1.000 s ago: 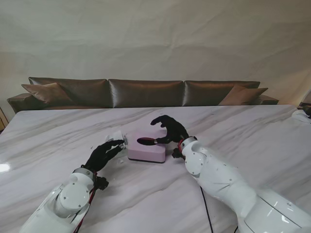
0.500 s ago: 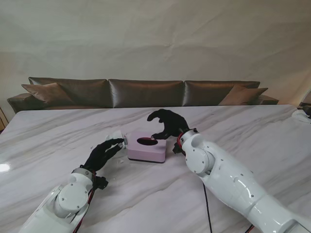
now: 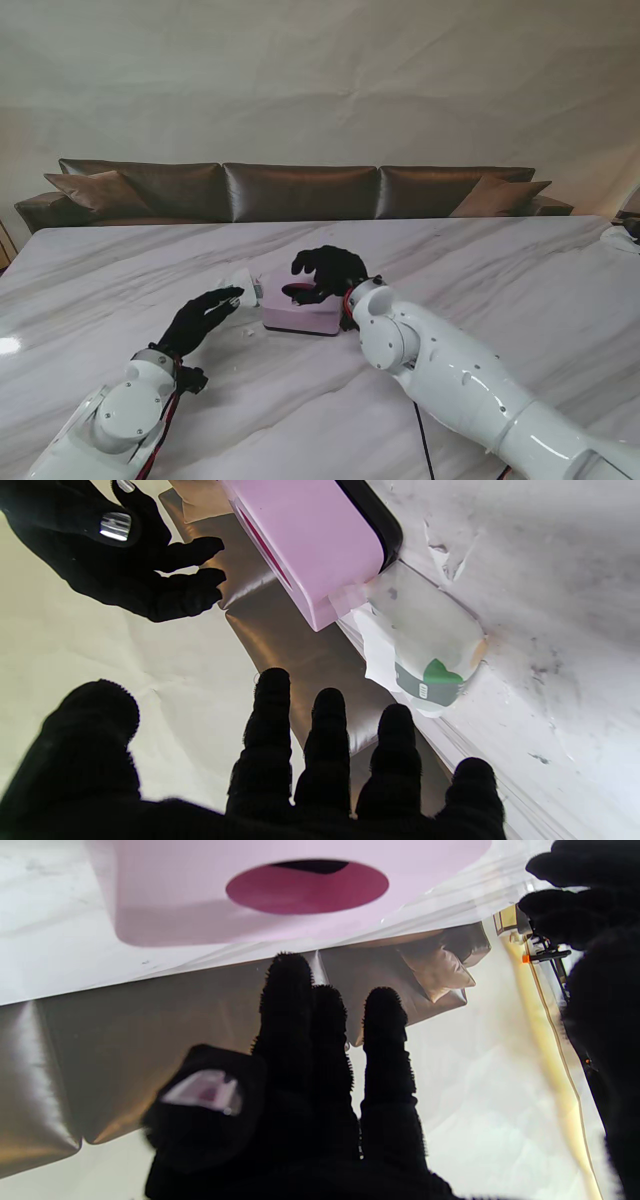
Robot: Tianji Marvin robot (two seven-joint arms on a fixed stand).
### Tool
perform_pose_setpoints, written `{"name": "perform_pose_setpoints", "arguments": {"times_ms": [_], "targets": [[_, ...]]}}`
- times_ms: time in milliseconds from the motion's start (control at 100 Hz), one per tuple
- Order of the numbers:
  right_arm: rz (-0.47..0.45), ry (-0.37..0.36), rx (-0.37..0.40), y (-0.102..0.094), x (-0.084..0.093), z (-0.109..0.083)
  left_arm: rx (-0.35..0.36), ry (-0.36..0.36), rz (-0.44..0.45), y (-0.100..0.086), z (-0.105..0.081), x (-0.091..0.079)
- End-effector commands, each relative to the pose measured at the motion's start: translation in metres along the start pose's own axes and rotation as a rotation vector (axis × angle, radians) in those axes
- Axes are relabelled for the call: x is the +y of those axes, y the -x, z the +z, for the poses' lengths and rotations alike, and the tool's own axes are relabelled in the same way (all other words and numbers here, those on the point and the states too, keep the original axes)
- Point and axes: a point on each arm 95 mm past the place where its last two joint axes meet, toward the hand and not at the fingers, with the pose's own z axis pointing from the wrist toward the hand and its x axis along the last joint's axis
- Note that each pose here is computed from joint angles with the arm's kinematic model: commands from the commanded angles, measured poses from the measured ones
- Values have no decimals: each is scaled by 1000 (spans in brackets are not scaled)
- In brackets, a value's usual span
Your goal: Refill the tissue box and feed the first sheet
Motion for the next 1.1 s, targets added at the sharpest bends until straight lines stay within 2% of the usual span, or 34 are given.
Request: {"name": "perform_pose_setpoints", "arguments": {"times_ms": [0, 310, 540, 770, 830, 860, 940, 1090], "targets": [[-2, -35, -6, -3, -9, 2, 4, 13, 3, 0, -5, 1], [-61, -95, -37, 0, -26, 7, 3, 16, 0, -4, -11, 5], [-108, -118, -44, 2, -31, 7, 9, 11, 2, -9, -12, 7], [-238, -158, -46, 2, -36, 3, 13, 16, 5, -13, -13, 8], [-285, -168, -44, 2, -35, 1, 14, 14, 5, -14, -13, 8], [-307, -167, -34, -5, -27, -4, 14, 13, 5, -14, -14, 8], [-335, -187, -51, -8, -20, -17, 13, 12, 6, -14, -15, 7], [-403, -197, -71, -7, -18, -25, 11, 7, 4, -14, -16, 8]]}}
